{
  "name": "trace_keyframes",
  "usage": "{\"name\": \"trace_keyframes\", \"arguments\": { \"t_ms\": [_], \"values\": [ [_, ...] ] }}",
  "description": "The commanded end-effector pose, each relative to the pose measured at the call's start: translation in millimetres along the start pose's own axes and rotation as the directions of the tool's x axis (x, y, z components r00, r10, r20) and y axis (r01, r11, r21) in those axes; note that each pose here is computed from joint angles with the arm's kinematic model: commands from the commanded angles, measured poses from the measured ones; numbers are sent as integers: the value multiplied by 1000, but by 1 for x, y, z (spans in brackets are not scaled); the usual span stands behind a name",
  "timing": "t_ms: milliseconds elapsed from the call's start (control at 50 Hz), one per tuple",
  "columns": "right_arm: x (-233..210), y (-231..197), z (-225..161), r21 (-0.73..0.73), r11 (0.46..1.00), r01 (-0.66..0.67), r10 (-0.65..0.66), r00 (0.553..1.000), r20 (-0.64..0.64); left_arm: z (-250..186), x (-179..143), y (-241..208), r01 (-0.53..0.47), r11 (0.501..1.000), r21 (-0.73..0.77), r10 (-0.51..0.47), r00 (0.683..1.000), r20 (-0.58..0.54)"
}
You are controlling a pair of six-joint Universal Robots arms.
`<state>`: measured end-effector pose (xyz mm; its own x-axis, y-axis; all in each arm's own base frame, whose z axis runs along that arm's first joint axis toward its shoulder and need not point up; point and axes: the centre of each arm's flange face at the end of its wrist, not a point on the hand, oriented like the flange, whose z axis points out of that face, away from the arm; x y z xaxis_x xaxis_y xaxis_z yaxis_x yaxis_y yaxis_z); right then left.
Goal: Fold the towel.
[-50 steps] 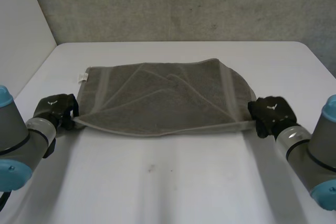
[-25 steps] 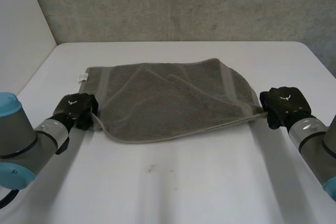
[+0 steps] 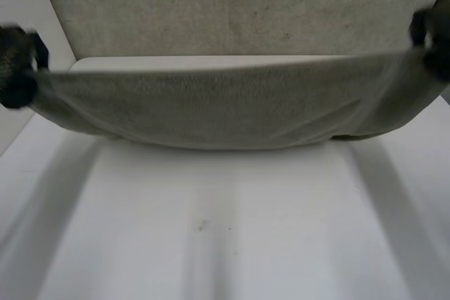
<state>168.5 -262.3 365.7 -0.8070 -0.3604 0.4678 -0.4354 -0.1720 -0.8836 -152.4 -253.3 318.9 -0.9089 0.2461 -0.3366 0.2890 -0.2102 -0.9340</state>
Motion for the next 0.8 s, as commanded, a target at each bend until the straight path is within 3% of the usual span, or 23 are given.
{"name": "trace_keyframes", "arguments": {
  "t_ms": [20,120,200,300,380,420,440,460,480,540,560,580,660,720,800],
  "values": [
    [12,-29,-5,13,1000,19,-19,1000,0,-4,-3,-35,26,993,111,-26,1000,-8],
    [1,12,23,-182,983,16,7,992,124,14,4,-2,71,997,-1,-71,996,-48],
    [-16,54,42,-358,924,137,-39,963,268,38,21,45,108,982,-154,-125,987,-104],
    [-34,72,70,-393,893,220,-92,943,320,68,41,80,81,967,-243,-123,979,-161],
    [-37,64,96,-336,907,253,-164,948,273,106,36,70,14,979,-203,-34,995,-95],
    [-24,30,126,-164,948,273,-257,960,113,120,29,50,9,990,-138,-16,999,-49],
    [-24,29,126,-163,948,274,-258,960,112,132,19,24,14,998,-56,-14,1000,5],
    [-16,3,137,-35,961,274,-274,962,3,132,19,23,14,998,-55,-14,1000,6],
    [-5,-27,142,103,959,265,-254,961,-110,139,10,-4,32,999,28,-33,998,55],
    [8,-50,144,218,943,250,-206,957,-206,147,-9,-57,109,970,217,-137,983,119],
    [17,-67,144,314,922,226,-145,954,-261,147,-10,-57,110,970,218,-138,983,119],
    [25,-84,139,402,893,201,-81,952,-296,147,-19,-78,152,940,305,-200,971,132],
    [31,-93,136,479,865,148,3,954,-299,141,-29,-101,276,863,423,-346,933,98],
    [21,-76,138,439,894,94,19,969,-246,141,-26,-94,308,859,410,-372,924,87],
    [-1,-35,142,297,954,36,12,987,-158,141,-9,-48,359,892,275,-393,916,76]
  ]
}}
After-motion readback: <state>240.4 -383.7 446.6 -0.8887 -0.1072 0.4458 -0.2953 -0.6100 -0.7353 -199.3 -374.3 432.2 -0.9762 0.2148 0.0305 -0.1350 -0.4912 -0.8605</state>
